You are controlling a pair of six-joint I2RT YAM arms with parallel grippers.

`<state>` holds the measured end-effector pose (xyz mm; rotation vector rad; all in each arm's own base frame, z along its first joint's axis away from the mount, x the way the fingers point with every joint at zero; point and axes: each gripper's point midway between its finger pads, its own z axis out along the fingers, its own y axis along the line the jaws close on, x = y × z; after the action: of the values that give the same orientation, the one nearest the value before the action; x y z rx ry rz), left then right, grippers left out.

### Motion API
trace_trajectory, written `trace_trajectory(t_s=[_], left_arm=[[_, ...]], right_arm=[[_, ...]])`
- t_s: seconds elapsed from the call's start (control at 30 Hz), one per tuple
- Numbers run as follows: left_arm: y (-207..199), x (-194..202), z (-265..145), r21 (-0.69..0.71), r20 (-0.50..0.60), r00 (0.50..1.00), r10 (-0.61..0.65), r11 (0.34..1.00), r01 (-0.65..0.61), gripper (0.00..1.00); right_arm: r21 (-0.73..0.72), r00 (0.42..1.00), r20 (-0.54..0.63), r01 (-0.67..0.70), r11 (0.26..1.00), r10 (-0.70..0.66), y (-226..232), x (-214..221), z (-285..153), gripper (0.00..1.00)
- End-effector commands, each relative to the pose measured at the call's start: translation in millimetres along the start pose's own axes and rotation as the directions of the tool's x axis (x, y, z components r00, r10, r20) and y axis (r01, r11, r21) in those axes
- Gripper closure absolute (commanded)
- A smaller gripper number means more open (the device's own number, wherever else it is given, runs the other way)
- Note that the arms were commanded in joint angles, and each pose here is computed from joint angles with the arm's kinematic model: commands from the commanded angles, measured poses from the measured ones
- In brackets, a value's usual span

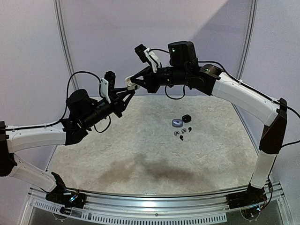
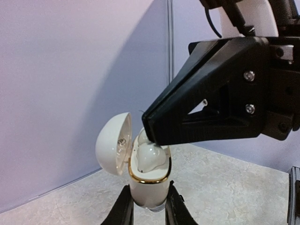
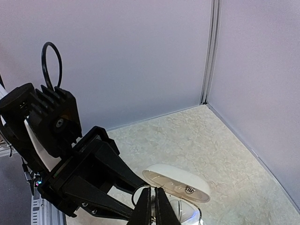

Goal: Insert the wireless bluetooth earbuds into the charging case
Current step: Adjust the left earbud in the left side groove of the charging case, then close the charging case with the earbuds at the center of the board.

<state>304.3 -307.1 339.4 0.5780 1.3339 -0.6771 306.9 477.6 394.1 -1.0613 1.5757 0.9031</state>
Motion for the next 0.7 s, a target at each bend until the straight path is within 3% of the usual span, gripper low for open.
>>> trace_trajectory(t_s=[0.0,0.2,0.33,0.47,0.67], left_arm=[[-10,-6,1,0.032,0.015,1.0,0.011,0.999,-0.012,1.0],[-12,0,1,0.048,-0.003,0.999,0.04,0.998,-0.04,1.0],[-13,26,-3,0.077,-0.05,0.978,0.2,0.978,-0.196,1.0],[-24,49,-11,0.165,-0.03,0.882,0.47,0.873,-0.459,1.0],[-34,51,-13,0.194,0.073,0.691,0.719,0.669,-0.717,1.0]], right_arm=[[0.031,0.999,-0.033,-0.008,0.999,0.009,-11,7,3,0.95],[0.015,0.999,-0.021,0.04,0.999,-0.04,-3,-12,-16,0.95],[-0.077,0.995,0.068,0.082,0.994,-0.077,20,-46,-45,0.94],[-0.118,0.993,0.107,0.057,0.991,-0.044,29,-56,-56,0.93],[0.049,0.994,-0.034,-0.098,0.994,0.1,-11,-5,-19,0.94]])
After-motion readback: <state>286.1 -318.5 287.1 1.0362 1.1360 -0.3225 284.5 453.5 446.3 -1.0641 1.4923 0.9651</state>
